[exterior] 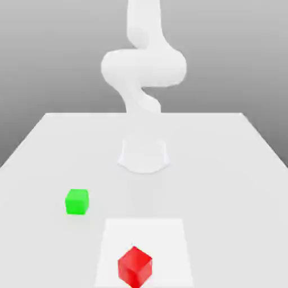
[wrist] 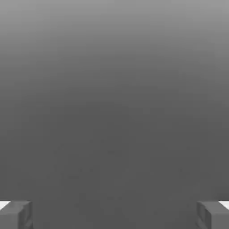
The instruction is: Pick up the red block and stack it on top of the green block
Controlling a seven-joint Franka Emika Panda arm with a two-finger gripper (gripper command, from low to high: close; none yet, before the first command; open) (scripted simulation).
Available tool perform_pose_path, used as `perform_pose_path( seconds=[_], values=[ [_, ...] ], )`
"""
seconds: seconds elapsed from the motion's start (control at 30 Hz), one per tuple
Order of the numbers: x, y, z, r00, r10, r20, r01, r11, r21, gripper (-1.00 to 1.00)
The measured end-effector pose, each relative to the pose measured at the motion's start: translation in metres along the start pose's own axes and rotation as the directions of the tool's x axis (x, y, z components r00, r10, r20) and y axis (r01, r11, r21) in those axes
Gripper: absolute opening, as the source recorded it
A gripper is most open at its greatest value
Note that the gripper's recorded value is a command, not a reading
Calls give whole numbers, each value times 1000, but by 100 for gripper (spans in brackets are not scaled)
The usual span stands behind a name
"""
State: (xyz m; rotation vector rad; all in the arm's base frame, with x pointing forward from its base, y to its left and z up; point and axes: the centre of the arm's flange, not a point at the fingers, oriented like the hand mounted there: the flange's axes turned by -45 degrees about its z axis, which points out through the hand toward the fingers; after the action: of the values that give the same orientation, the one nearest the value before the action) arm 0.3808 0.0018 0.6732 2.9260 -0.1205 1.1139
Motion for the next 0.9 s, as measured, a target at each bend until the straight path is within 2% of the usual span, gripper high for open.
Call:
perform_pose_path(
  seconds=[0.23, 0.5, 0.8, 0.9],
  values=[
    [-24, 2, 142, 969, 161, 190, -142, 984, -110, 0],
    [-95, 15, 282, 862, 352, 365, -279, 931, -237, 0],
    [-215, 22, 396, 655, 555, 514, -409, 831, -377, 0],
    [-247, 22, 426, 619, 581, 528, -425, 814, -396, 0]
  ],
)
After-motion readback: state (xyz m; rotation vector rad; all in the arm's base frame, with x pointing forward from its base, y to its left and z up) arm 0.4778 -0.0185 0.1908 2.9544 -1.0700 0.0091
